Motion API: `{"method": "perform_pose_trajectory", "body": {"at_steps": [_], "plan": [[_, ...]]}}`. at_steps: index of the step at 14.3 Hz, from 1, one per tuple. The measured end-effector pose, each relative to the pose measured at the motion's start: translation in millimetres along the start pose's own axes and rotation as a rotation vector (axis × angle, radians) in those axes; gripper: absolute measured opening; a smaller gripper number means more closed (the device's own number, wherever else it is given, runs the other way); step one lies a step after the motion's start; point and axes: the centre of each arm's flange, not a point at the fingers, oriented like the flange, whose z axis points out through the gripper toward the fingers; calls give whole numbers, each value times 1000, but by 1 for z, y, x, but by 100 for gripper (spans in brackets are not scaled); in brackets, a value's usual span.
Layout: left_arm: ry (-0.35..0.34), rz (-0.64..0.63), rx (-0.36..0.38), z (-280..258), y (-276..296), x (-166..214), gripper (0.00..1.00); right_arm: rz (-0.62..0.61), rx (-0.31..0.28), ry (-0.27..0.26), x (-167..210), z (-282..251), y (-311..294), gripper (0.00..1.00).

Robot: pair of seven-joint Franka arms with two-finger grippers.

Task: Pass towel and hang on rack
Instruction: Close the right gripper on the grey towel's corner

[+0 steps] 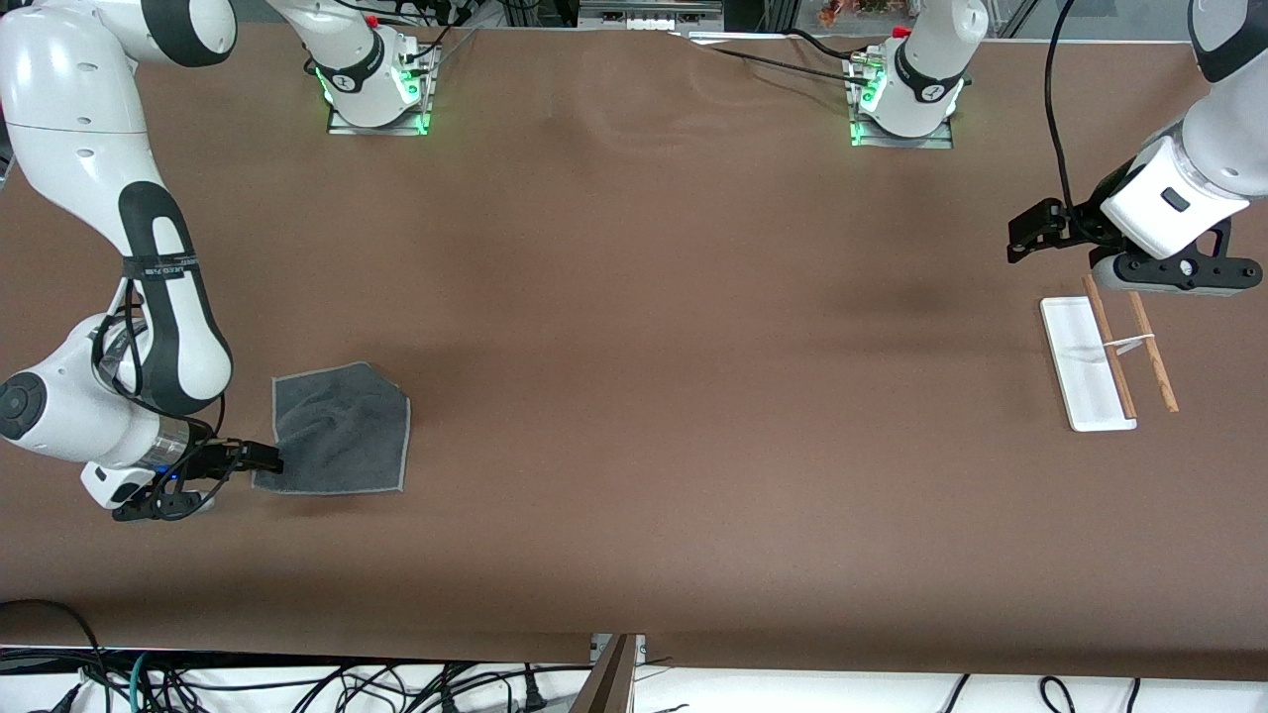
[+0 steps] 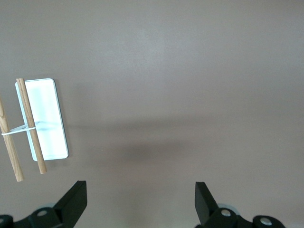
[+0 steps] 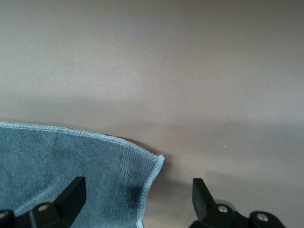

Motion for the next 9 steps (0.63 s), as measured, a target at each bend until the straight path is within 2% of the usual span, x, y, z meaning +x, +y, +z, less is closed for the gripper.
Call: {"method": "perform_pose_trajectory", "body": {"at_steps": [9], "plan": [[-2, 0, 0, 0, 0, 0, 100, 5, 8, -9, -3, 19, -1, 88]]}}
